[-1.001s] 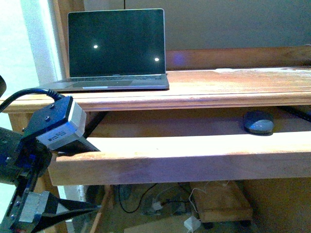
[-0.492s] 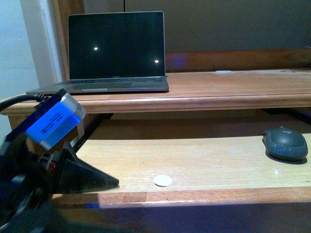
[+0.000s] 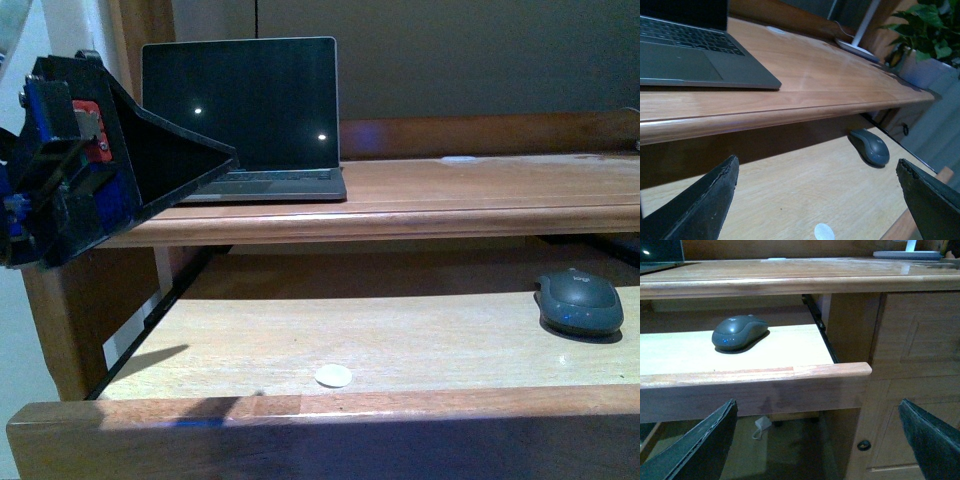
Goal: Place mouse
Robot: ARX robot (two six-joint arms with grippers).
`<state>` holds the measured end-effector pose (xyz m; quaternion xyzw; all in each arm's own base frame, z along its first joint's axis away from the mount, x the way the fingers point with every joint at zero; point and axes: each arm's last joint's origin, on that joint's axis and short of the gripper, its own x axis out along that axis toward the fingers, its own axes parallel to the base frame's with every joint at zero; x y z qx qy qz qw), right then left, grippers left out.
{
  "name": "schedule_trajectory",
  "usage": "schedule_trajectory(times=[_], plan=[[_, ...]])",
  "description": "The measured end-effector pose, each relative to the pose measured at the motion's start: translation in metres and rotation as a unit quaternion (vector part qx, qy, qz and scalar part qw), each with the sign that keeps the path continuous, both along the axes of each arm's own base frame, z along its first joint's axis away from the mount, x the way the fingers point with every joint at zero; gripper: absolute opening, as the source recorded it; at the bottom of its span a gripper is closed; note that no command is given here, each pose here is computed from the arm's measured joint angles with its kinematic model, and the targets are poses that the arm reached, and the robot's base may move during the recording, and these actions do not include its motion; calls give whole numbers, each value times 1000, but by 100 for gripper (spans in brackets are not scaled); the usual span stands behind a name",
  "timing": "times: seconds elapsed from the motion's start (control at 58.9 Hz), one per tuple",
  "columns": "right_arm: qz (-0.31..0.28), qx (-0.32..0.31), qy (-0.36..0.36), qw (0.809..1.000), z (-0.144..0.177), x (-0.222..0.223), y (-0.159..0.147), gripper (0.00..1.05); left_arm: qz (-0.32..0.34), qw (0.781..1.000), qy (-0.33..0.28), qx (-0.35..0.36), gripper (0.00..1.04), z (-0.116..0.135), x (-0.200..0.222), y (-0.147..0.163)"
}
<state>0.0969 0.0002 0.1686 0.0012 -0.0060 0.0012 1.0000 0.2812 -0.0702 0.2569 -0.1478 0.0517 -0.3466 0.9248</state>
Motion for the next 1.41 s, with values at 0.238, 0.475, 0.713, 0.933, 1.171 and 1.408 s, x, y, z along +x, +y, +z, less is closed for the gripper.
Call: schedule_trajectory(times=[0.238, 0.475, 0.713, 0.933, 1.171, 1.408], plan=[[0, 0, 0, 1000, 0, 0, 0, 97, 166, 982, -15, 91, 97, 2, -57, 16], [0, 0, 0, 1000, 0, 0, 0, 97, 198, 970, -8, 138, 97, -18, -128, 32], [0, 0, 0, 1000, 0, 0, 0, 97, 322, 935, -39, 144, 68, -46, -179, 58], [74, 44, 44, 995, 0, 2, 1, 97, 343, 927, -44, 144, 26, -85, -183, 69], [177, 95, 24, 979, 59, 56, 38, 97, 345, 926, -50, 143, 3, -91, -184, 70], [141, 49, 18, 989, 74, 130, 94, 97, 345, 926, -51, 143, 3, -91, -184, 70]])
